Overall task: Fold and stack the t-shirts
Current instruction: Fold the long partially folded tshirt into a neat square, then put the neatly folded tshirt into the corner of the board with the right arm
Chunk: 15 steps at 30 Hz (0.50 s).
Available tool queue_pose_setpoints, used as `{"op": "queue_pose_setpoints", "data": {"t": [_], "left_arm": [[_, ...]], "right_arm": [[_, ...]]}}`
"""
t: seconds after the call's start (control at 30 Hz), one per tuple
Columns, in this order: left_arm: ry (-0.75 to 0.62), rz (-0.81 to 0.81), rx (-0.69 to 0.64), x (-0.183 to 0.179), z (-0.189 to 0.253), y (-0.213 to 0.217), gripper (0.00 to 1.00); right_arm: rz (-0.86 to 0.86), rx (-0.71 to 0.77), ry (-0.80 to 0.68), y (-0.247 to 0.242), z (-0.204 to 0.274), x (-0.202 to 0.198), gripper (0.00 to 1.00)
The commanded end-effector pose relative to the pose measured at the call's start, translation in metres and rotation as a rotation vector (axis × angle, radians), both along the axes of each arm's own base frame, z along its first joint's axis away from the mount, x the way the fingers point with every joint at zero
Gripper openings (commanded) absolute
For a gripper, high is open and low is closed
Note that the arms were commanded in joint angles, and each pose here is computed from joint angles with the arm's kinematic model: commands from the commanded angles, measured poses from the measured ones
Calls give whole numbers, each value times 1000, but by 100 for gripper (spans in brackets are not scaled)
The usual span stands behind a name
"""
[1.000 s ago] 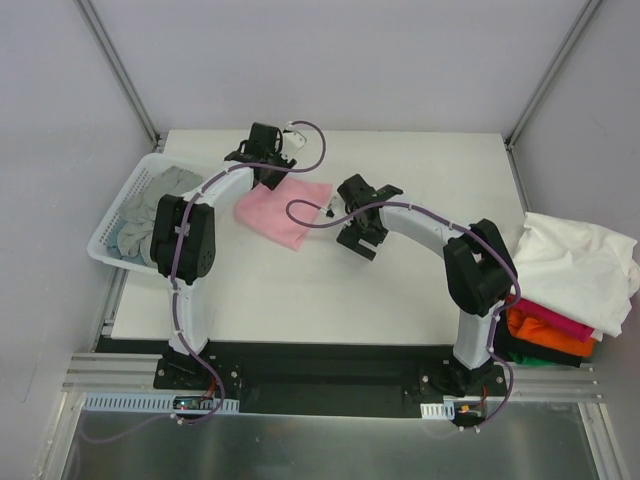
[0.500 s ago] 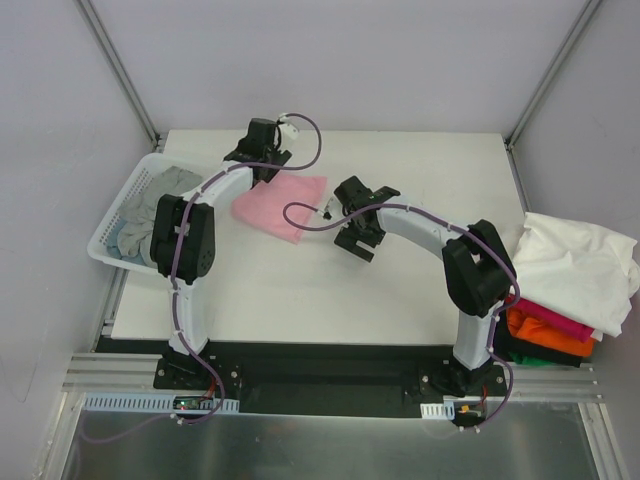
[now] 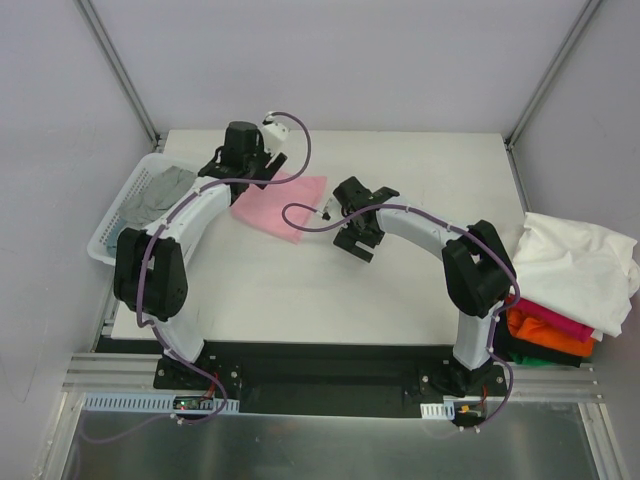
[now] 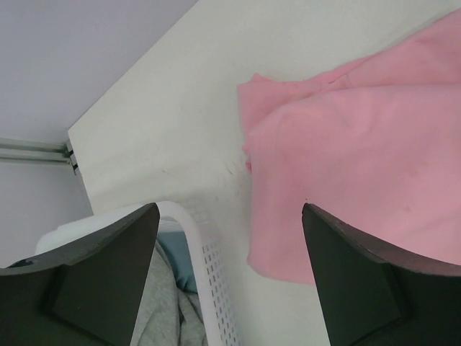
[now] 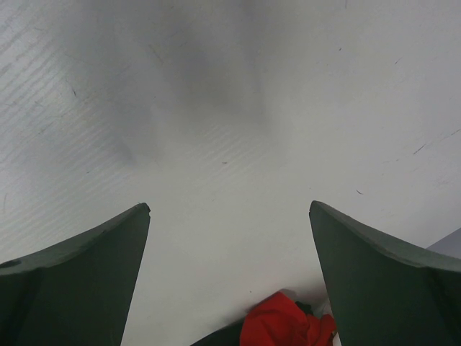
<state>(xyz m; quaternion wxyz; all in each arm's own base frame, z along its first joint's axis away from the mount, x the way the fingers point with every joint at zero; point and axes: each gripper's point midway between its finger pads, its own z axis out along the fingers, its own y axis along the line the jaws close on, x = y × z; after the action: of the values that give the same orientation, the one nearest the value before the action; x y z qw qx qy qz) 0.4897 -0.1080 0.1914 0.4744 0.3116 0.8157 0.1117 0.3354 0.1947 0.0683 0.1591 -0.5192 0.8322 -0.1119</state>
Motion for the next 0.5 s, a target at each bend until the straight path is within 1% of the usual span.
{"op": "queue_pose_setpoints", "data": {"t": [0.0,0.1,0.17,0.2,0.47], "left_arm": [[55,-105,-115,-20,-8,-29,81],[110,-147,-158,-25,-22,-40,82],[128,-155,-162,-23,-28,-43,82],[149,-156,-162,-21,-38,-44,82],[191,-153,-148,1,-64,-49,82]], "right_arm": [[0,20,-30,1,17,0,96],[-1,21,-26,1,15,-1,96],[-1,20,-24,2,14,-2,96],[-2,19,-22,1,14,-1,96],[1,13,-16,-1,9,-3,96]]}}
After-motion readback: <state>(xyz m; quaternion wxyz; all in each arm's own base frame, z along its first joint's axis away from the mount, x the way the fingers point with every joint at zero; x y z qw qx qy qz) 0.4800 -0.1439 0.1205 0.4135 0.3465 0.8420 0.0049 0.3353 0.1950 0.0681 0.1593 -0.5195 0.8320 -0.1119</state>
